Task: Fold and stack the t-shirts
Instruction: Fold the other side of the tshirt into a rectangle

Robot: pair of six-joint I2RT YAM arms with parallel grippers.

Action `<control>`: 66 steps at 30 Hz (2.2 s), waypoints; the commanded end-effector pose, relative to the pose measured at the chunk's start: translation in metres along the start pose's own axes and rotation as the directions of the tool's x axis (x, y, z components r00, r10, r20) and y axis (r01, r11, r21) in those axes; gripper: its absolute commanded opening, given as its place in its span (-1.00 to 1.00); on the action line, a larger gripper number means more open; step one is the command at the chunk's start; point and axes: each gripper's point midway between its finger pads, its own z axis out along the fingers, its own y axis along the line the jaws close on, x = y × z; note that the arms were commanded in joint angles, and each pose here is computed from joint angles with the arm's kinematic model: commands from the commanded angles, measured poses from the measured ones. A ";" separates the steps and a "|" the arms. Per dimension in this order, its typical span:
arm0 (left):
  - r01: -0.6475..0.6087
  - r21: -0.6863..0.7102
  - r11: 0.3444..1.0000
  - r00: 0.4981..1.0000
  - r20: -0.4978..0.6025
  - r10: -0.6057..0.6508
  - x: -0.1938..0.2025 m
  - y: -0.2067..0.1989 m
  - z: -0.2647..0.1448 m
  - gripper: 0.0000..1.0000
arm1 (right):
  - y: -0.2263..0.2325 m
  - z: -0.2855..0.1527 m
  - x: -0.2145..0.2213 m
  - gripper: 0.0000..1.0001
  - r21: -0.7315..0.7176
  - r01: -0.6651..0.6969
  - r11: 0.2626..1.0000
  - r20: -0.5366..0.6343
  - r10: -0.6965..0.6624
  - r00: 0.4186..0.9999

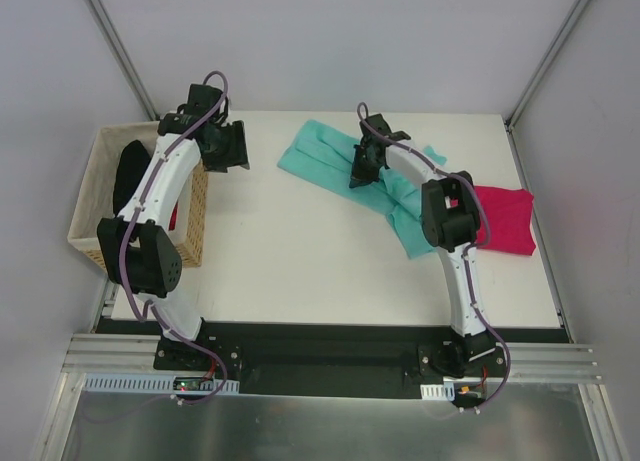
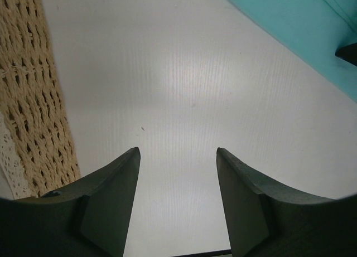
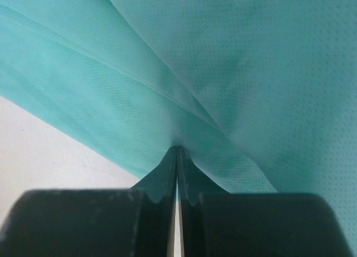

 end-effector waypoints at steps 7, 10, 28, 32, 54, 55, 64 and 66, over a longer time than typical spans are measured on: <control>0.004 -0.021 1.000 1.000 0.028 -0.003 0.007 0.004 -0.022 0.13 | 0.019 -0.003 0.043 -0.98 -0.008 0.013 1.000 -0.072 -0.013 0.997; 0.008 -0.023 1.000 0.999 0.034 -0.008 0.010 0.005 -0.025 0.13 | 0.028 -0.008 0.053 -0.98 -0.016 0.037 0.999 -0.079 -0.039 0.996; 0.002 -0.056 0.998 0.999 0.045 0.001 0.021 0.014 -0.034 0.12 | 0.072 -0.028 0.148 -0.98 -0.062 0.150 0.987 -0.186 -0.160 0.970; 0.004 -0.065 0.998 0.999 0.044 -0.001 0.023 0.016 -0.033 0.13 | 0.089 -0.031 0.171 -0.98 -0.087 0.183 0.979 -0.209 -0.198 0.958; 0.022 -0.056 0.998 1.000 -0.001 -0.022 0.041 0.019 -0.006 0.13 | 0.142 -0.093 0.117 -0.22 -0.079 0.349 0.934 -0.026 -0.352 0.936; 0.026 -0.048 0.999 0.999 -0.017 -0.027 0.044 0.018 0.001 0.13 | 0.143 -0.099 0.110 -0.21 -0.085 0.349 0.933 -0.012 -0.351 0.936; 0.065 -0.041 0.997 0.995 -0.073 -0.068 0.053 0.018 0.035 0.11 | 0.108 -0.133 0.049 -0.18 0.004 0.292 0.956 0.107 -0.291 0.951; 0.060 -0.033 0.998 0.996 -0.066 -0.062 0.046 0.016 0.038 0.11 | 0.089 -0.132 0.039 -0.18 0.030 0.268 0.963 0.108 -0.269 0.957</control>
